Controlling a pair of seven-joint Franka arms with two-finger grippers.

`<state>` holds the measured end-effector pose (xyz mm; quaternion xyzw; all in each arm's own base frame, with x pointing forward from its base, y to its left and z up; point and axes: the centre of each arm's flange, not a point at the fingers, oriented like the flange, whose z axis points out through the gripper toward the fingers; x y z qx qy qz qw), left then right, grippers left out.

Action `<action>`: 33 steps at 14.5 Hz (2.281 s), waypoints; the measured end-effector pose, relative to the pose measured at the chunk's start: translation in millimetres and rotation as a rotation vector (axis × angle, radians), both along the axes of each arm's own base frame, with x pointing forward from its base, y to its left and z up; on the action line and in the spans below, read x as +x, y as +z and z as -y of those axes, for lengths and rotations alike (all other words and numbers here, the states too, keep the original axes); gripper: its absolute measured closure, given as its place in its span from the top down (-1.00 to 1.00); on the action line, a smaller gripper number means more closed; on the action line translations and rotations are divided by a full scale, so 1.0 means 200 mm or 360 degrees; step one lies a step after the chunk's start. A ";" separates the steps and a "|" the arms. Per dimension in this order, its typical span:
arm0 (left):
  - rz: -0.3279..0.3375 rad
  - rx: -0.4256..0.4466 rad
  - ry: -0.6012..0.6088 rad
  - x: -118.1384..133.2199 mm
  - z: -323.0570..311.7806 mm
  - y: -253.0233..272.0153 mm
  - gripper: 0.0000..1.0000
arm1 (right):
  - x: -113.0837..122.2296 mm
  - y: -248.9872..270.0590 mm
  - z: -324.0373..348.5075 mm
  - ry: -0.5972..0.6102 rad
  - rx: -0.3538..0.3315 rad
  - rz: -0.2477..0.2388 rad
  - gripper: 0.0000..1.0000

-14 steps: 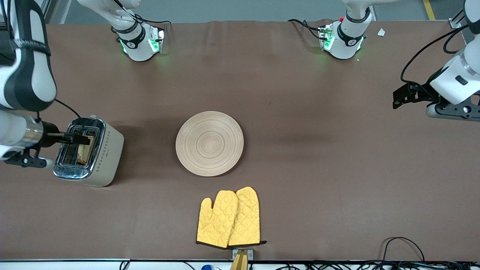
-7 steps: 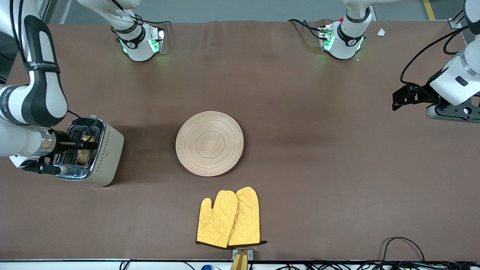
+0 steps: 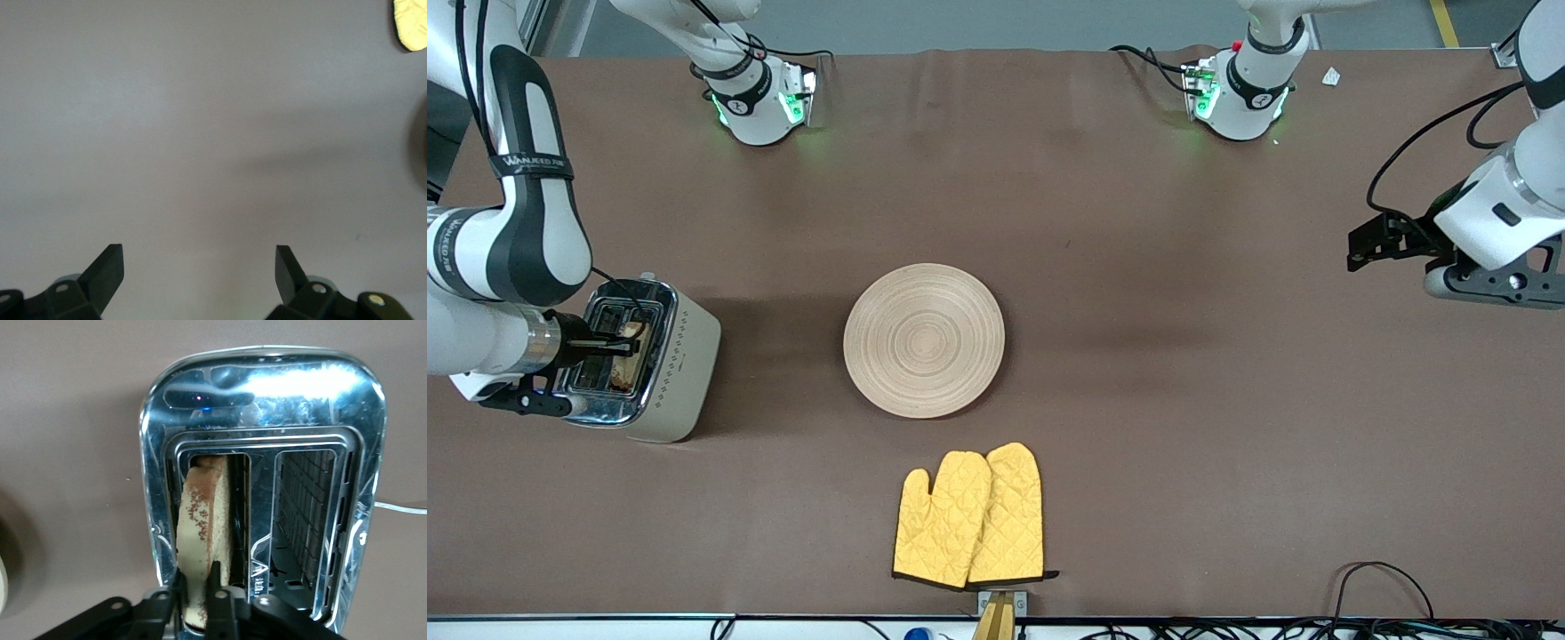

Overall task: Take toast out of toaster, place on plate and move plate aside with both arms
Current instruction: 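Lift the toast out and carry it over the wooden plate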

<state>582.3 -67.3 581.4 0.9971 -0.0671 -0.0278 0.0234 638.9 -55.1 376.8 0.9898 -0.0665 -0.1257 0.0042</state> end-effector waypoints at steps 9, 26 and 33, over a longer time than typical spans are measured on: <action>-0.0008 0.0011 -0.0107 -0.01 0.18 -0.03 1.00 | -0.02 0.65 -0.24 0.0157 -0.0006 0.0098 -0.86; -0.0132 -0.0569 -0.0447 0.14 0.04 -0.34 1.00 | -0.26 -0.04 -1.77 -0.0426 0.0933 0.0222 -0.87; -0.0037 -0.0966 -0.0509 0.19 0.11 -0.65 1.00 | -0.33 -0.51 -1.71 -0.0076 0.0956 0.0302 -0.87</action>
